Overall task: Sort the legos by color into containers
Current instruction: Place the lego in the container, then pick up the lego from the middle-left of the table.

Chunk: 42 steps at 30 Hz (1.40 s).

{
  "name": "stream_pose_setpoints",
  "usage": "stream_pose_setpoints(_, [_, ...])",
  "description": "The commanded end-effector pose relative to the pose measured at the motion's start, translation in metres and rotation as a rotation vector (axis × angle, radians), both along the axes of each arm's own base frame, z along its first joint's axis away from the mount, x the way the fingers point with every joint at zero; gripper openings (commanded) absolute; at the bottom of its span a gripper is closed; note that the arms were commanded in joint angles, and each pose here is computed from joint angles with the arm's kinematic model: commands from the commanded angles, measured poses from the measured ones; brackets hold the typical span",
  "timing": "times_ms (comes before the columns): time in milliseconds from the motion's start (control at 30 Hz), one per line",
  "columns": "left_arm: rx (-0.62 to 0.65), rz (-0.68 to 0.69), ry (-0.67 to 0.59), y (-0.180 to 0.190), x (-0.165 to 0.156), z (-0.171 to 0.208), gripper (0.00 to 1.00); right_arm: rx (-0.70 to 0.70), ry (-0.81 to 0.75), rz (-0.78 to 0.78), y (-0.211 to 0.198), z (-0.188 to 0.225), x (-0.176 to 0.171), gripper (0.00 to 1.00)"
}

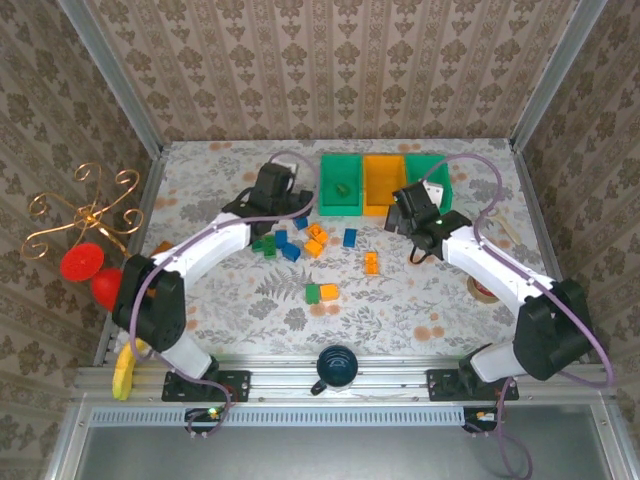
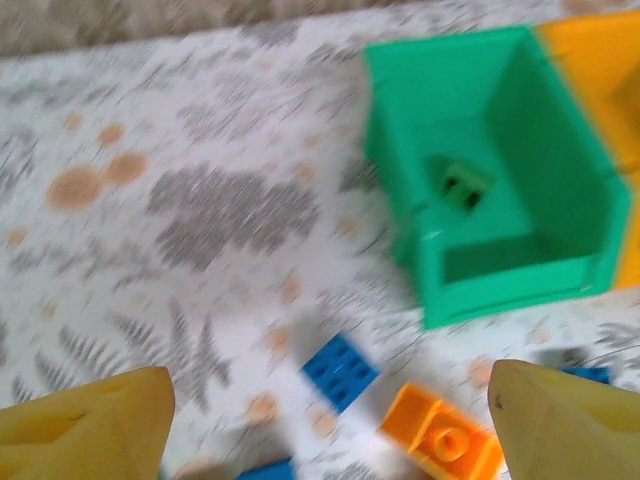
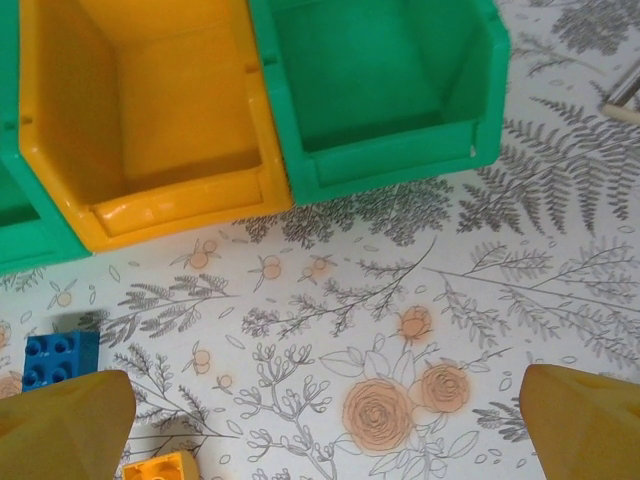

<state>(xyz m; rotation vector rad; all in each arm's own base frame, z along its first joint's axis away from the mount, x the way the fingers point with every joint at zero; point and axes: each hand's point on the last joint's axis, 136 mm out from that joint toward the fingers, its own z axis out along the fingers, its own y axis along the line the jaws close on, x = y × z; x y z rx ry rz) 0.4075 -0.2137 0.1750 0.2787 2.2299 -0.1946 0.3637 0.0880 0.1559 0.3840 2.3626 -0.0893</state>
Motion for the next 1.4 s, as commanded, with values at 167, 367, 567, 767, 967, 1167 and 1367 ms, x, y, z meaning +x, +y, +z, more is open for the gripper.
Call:
stream_pose_setpoints(167, [-0.029, 0.247, 0.142, 0.092, -0.033, -0.050, 0.83, 0.029, 0.011, -0.005, 0.018, -0.002, 0.006, 1.00])
stream_pose_setpoints(367, [-0.062, 0.298, 0.221, 0.116, -0.036, -0.080, 0.82, 0.020, 0.023, 0.004, 0.024, -0.001, 0.013, 1.00])
stream_pose_setpoints(567, [-0.099, 0.267, 0.246, 0.107, -0.020, -0.091, 0.81, 0.001, 0.054, 0.008, 0.024, -0.003, 0.009, 1.00])
stream_pose_setpoints(767, [-0.098, 0.281, 0.266, 0.107, -0.003, -0.105, 0.77, -0.011, 0.065, 0.007, 0.023, -0.002, 0.008, 1.00])
stream_pose_setpoints(967, [-0.093, 0.297, 0.282, 0.109, 0.006, -0.117, 0.74, -0.013, 0.072, 0.010, 0.024, -0.004, 0.009, 1.00])
stream_pose_setpoints(1167, [-0.075, 0.317, 0.314, 0.115, 0.003, -0.131, 0.64, -0.015, 0.083, 0.017, 0.027, -0.007, 0.012, 1.00])
stream_pose_setpoints(1367, [-0.055, 0.319, 0.349, 0.119, -0.007, -0.142, 0.58, -0.010, 0.087, 0.020, 0.029, -0.010, 0.013, 1.00])
